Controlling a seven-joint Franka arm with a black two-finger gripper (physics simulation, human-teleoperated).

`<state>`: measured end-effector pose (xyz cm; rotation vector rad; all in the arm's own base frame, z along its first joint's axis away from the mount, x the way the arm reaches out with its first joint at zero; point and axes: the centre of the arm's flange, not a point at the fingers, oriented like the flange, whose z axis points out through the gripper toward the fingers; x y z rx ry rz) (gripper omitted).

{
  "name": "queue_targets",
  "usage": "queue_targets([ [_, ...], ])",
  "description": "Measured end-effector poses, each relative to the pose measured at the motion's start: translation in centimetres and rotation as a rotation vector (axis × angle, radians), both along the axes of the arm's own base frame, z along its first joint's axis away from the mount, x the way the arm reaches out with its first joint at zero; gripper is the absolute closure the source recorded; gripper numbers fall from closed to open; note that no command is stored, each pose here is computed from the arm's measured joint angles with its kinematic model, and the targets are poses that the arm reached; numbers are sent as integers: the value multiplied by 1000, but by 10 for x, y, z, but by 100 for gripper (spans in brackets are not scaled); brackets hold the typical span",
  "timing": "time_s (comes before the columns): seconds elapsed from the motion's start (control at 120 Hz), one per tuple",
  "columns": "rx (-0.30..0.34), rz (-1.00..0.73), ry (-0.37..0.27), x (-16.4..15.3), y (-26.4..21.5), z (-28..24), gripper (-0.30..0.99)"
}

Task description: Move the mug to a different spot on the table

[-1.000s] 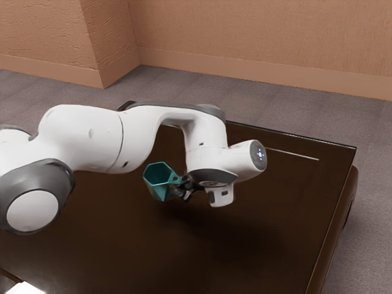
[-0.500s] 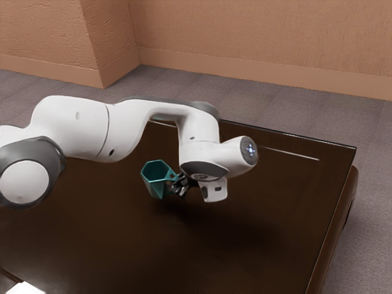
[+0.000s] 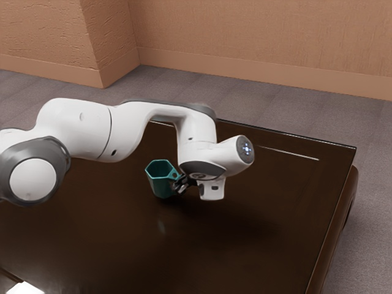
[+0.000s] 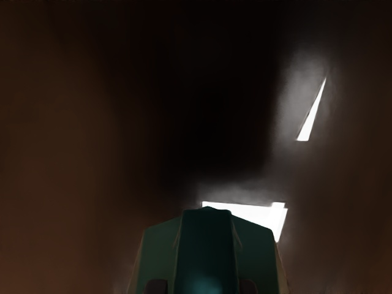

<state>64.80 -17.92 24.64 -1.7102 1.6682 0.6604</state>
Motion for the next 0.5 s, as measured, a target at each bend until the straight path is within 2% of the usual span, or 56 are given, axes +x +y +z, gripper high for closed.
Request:
queue_targets([
  [0.3,-31,-55,39,4,5,-6,67],
  [0.5,-49,-64,57,5,6,-4,41],
])
